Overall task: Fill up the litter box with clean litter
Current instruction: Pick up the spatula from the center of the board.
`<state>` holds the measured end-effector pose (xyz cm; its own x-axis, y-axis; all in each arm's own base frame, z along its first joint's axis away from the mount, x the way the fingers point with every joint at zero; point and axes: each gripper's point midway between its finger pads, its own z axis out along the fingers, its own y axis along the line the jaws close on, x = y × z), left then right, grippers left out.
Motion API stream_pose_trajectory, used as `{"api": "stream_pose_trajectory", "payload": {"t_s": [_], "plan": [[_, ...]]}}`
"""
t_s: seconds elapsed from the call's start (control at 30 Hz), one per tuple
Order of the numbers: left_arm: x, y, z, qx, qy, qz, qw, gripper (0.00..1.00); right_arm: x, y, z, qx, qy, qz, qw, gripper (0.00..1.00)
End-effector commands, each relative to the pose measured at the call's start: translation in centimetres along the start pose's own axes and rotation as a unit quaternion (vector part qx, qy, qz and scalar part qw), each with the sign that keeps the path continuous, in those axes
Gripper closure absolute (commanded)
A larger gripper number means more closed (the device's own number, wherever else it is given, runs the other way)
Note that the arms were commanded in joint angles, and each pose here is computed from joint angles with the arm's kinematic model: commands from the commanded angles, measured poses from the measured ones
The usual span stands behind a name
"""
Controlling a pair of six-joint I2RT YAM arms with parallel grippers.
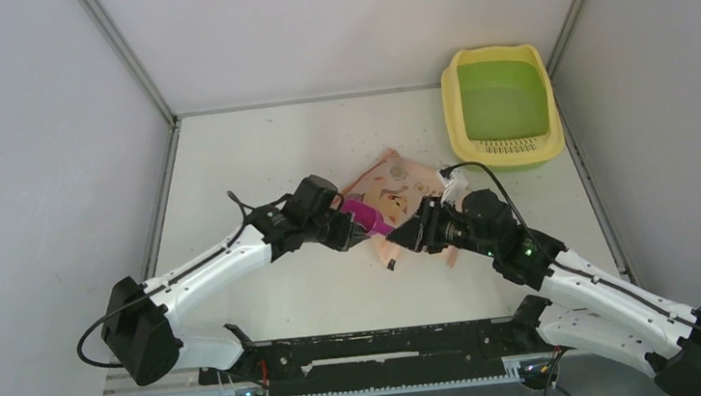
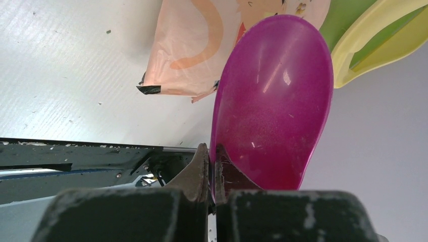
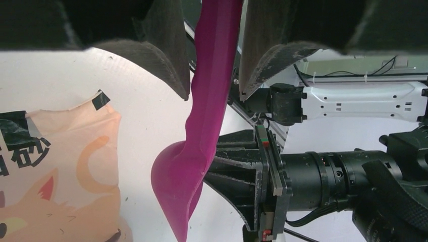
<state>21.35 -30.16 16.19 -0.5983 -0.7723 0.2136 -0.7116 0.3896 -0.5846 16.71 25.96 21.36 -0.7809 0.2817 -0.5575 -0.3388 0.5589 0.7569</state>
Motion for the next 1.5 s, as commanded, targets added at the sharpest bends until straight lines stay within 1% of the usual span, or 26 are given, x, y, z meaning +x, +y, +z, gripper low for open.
{"api": "stream_pose_trajectory", "payload": {"t_s": [0.0,0.03,0.2,0.23,0.27,0.33,0.37,0.47,0.53,0.6,0.67,0.77,0.87,0.93,1.0,1.07,1.13,1.2,1.27,1.37,1.4,1.43,1.47], "plan": [[1.1,-2.4,-0.8,0.036,0.01,-0.003,0.999,1.0,-2.0,2.6,-0.1,-0.028,-0.024,-0.015,0.999,0.54],[1.0,-2.4,-0.8,0.036,0.009,-0.004,0.999,1.0,-2.0,2.6,-0.1,-0.028,-0.024,-0.014,0.999,0.56],[1.0,-2.9,-0.8,0.046,0.005,0.005,0.999,1.0,-2.1,2.0,-0.1,-0.012,-0.029,-0.008,0.999,0.75],[0.9,-3.2,-0.9,0.053,0.004,0.009,0.999,0.98,-2.1,1.8,-0.1,-0.007,-0.029,-0.008,1.0,0.78],[0.8,-3.5,-1.0,0.059,0.005,0.016,0.998,0.94,-2.1,1.6,-0.2,-0.002,-0.028,-0.008,1.0,0.8],[0.5,-4.0,-1.1,0.073,0.004,0.033,0.997,0.81,-2.4,1.4,-0.5,0.005,-0.028,-0.012,1.0,0.83],[0.4,-4.3,-1.4,0.082,0.002,0.046,0.996,0.76,-2.7,1.4,-0.8,0.006,-0.03,-0.015,0.999,0.86],[-0.1,-4.9,-2.2,0.11,-0.004,0.077,0.991,0.56,-3.6,1.4,-1.7,-0.001,-0.033,-0.013,0.999,0.89],[-0.1,-5.1,-2.8,0.125,-0.001,0.094,0.988,0.45,-4.1,1.3,-2.4,-0.007,-0.03,-0.014,0.999,0.9],[0.2,-5.7,-3.5,0.154,0.003,0.117,0.981,0.44,-4.9,1.1,-3.1,-0.008,-0.032,-0.015,0.999,0.92],[0.4,-6.2,-4.3,0.183,0.005,0.134,0.974,0.4,-5.3,0.9,-3.8,-0.013,-0.029,-0.014,0.999,0.94],[-0.2,-6.2,-5.5,0.211,-0.006,0.167,0.963,0.41,-6.0,0.7,-5.0,-0.017,-0.021,-0.01,1.0,0.95],[-2.8,-6.1,-6.8,0.235,-0.054,0.185,0.953,0.41,-5.9,1.0,-6.2,-0.028,-0.005,-0.007,1.0,0.96],[-4.4,-7.0,-8.3,0.272,-0.082,0.189,0.94,0.4,-5.4,1.7,-6.9,-0.043,0.011,-0.004,0.999,0.98],[-6.0,-8.0,-9.6,0.289,-0.113,0.204,0.928,0.4,-4.7,2.1,-7.3,-0.051,0.027,0.002,0.998,1.0],[-7.9,-8.9,-10.7,0.278,-0.162,0.23,0.918,0.39,-3.9,2.1,-7.8,-0.052,0.039,0.012,0.998,1.0],[-10.1,-9.5,-11.6,0.244,-0.217,0.256,0.91,0.38,-2.7,1.2,-8.3,-0.025,0.056,0.032,0.998,1.0],[-12.0,-10.5,-12.1,0.219,-0.261,0.283,0.896,0.36,-1.4,0.3,-9.1,0.002,0.069,0.046,0.997,1.0],[-13.8,-11.3,-11.5,0.194,-0.28,0.297,0.892,0.35,-0.1,-0.4,-9.8,0.02,0.078,0.061,0.995,1.0],[-17.1,-11.9,-9.8,0.136,-0.307,0.309,0.89,0.35,1.2,-1.5,-11.0,0.05,0.073,0.074,0.993,1.0],[-18.5,-11.6,-8.3,0.109,-0.312,0.31,0.891,0.35,1.6,-2.0,-11.2,0.062,0.072,0.079,0.992,1.0],[-19.3,-11.7,-7.9,0.1,-0.313,0.307,0.893,0.36,2.0,-2.5,-11.4,0.072,0.071,0.085,0.991,1.0],[-20.5,-11.5,-6.1,0.079,-0.307,0.306,0.898,0.36,2.4,-2.9,-11.6,0.081,0.071,0.091,0.99,1.0]]}}
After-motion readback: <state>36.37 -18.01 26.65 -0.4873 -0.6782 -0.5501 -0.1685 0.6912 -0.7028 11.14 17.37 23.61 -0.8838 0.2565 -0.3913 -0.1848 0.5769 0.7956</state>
